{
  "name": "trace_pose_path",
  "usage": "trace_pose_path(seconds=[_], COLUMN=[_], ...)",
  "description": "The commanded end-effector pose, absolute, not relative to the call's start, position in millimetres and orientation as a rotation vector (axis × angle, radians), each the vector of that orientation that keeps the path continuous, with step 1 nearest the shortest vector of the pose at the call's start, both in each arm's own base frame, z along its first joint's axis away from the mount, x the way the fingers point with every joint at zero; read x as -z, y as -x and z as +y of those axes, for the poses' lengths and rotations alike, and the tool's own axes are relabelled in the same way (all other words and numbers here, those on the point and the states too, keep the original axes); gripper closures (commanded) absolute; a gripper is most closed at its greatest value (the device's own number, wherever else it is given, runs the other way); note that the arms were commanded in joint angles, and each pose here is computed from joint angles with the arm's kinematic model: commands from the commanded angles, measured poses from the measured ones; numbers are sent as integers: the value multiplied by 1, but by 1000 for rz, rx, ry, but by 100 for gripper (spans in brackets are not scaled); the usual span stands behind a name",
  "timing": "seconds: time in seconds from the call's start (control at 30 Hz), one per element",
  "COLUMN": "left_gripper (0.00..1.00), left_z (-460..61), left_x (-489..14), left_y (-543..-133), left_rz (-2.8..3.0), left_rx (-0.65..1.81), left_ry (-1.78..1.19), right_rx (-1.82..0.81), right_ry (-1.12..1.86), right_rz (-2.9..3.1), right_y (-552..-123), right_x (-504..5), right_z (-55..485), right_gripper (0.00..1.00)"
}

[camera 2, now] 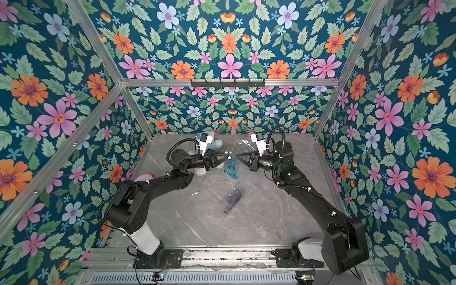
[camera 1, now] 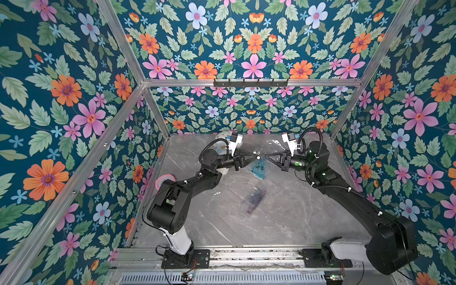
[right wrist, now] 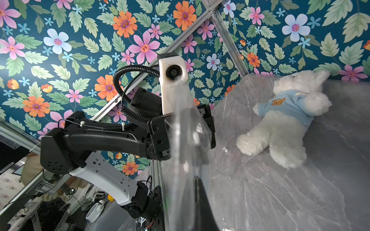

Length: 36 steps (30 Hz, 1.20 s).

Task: Open the ruler set and take out the ruler
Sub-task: Open the ruler set bag.

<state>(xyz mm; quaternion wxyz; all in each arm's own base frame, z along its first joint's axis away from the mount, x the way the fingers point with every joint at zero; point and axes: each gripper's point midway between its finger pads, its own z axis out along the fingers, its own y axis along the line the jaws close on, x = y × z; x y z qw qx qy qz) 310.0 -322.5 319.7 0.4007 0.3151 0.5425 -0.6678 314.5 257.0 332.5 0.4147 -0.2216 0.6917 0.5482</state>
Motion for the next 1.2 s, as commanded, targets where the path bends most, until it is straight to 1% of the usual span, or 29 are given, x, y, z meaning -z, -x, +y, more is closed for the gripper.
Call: trace_pose_path(seconds=[0.0,0.03,0.33,0.6,0.67,0.83,1.0,1.17], left_gripper=[98,100,100,100,100,100,100,100], left_z=[-321,-321,-320,-320,-320,-319,-316,-312], left_x=[-328,-328,-330,-332,-333,-329,-320,-314], left_y=[-308,-308,-309,-310,-311,-316,-327,-333], left_rz=[1322,1321,1311,1311,1320,1368,1464,1524], left_rx=[1685,1686,1703,1689,1671,1586,1435,1320], left_ry=[-805,-802,-783,-771,-770,-765,-755,-750], right_rx=[-1366,-1365,-1360,-1331,-1317,-1248,-1145,-1045], right_ry=[569,570,558,526,506,445,392,354], right_rz=[1699,1699,1706,1722,1733,1771,1818,1841], right_y=[-317,-317,-318,-323,-327,-336,-342,-346], right_x=[-341,-341,-339,-337,-335,-330,-325,-325], right_z=[257,257,257,254,251,243,233,222], right_gripper=[100,100,100,84,71,57,53,52])
